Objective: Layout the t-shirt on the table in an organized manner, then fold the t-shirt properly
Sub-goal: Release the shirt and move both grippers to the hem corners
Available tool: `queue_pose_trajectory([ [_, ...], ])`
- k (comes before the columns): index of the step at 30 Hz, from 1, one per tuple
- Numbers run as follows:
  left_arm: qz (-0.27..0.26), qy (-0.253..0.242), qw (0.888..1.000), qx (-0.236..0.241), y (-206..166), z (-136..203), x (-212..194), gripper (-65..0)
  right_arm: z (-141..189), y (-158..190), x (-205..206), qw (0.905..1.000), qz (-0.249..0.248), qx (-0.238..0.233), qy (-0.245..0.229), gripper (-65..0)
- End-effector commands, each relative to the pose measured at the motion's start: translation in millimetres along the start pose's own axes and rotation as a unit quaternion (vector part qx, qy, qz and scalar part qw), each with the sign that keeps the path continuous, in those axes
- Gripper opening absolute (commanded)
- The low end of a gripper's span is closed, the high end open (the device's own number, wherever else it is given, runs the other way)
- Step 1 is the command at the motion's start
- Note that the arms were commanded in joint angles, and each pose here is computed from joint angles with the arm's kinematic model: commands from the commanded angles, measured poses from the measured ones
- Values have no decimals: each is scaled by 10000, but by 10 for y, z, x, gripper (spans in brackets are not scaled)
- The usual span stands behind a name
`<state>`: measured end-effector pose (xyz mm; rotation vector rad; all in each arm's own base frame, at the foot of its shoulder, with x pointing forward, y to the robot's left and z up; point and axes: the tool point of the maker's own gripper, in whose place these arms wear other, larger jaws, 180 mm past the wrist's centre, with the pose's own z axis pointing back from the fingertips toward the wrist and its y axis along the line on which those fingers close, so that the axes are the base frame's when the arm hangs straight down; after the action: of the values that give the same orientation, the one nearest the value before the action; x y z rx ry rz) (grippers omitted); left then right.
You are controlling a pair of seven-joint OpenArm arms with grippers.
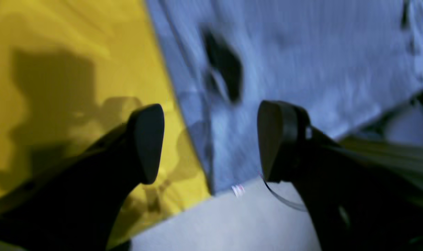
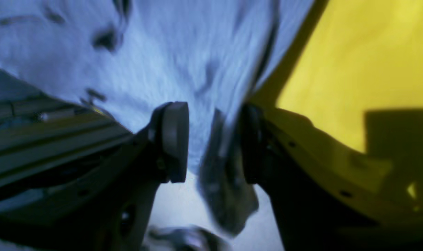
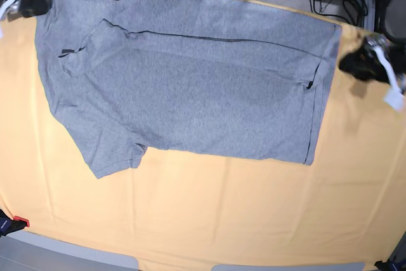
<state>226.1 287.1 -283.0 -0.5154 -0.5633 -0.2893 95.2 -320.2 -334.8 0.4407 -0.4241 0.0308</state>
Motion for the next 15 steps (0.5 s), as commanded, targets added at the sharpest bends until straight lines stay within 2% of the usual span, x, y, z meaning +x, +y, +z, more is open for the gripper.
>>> queue_pose_trajectory([
  [1, -194, -221, 9995, 122, 29, 132, 196, -220, 125, -48, 128, 9997, 167, -137, -138, -382],
  [8, -507, -666, 9942, 677, 209, 268, 594, -220, 419, -230, 403, 9952, 199, -594, -753, -382],
  [12, -464, -1198, 9888, 754, 247, 287, 849, -220, 433, -238, 405, 9949, 189, -616, -777, -382],
  [15, -210, -1591, 9837, 807, 372, 231, 1005, -220, 434, -238, 407, 9949, 191, -617, -778, -382],
])
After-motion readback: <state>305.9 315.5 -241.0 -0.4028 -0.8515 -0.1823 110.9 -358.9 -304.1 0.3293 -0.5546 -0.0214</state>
